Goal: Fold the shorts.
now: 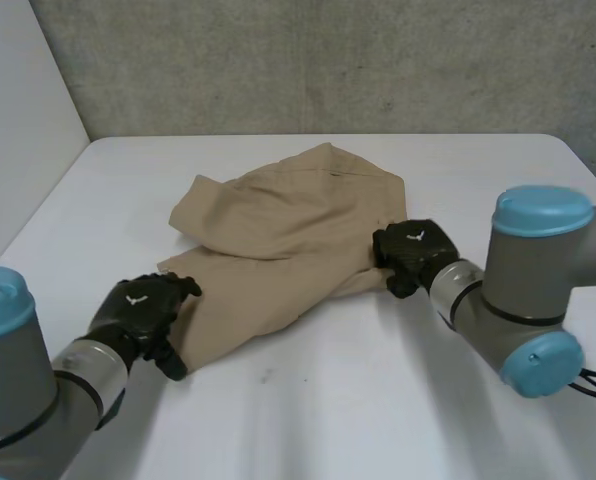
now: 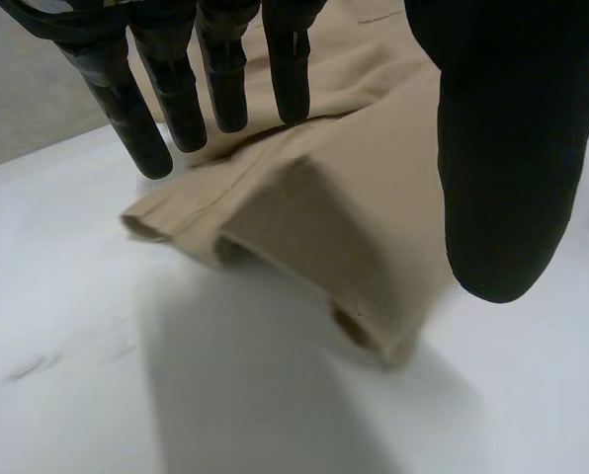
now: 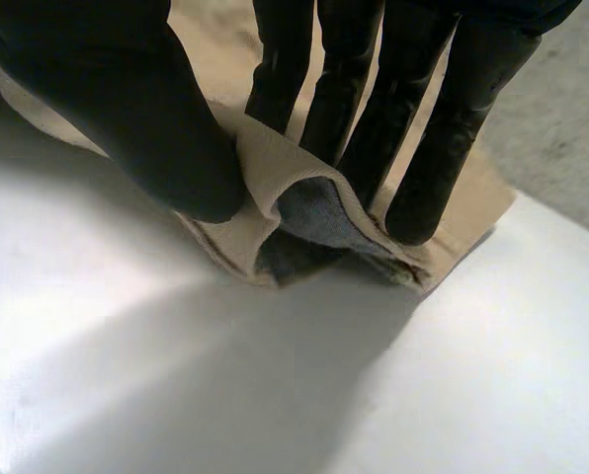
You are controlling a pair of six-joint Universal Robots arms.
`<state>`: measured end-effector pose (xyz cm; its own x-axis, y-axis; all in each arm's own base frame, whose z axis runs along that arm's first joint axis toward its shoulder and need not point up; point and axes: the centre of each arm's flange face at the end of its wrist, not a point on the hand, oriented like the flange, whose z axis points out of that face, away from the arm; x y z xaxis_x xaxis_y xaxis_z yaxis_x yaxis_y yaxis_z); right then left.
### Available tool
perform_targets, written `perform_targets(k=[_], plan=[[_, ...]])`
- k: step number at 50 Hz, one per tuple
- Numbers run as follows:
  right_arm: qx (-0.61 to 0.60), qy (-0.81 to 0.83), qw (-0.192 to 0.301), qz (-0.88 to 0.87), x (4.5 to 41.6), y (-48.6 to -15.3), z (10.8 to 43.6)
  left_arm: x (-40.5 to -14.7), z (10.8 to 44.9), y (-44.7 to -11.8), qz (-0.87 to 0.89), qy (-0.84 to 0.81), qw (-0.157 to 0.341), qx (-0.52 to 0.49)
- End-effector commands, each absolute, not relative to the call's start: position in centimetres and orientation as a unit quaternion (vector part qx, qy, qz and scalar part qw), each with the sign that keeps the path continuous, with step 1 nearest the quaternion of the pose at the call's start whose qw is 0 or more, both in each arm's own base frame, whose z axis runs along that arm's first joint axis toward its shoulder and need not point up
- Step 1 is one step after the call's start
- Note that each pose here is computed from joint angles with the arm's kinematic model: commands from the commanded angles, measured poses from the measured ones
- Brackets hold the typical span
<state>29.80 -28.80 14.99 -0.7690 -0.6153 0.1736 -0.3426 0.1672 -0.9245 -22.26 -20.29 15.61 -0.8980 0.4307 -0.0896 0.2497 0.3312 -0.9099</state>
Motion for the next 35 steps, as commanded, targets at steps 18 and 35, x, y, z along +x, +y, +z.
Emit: perform_targets(k=[18,35], plan=[[-0.345,0.774,0.071,-0.526,23.8,-22.6,18.1,-25.2,13.7,-23.0,0.568,-0.791,0.072,-0.216],[-0.388,0.766,0.043,-0.51,23.6,-22.4,16.4,-26.9,12.4,-27.1,0.543,-0.803,0.087,-0.229]])
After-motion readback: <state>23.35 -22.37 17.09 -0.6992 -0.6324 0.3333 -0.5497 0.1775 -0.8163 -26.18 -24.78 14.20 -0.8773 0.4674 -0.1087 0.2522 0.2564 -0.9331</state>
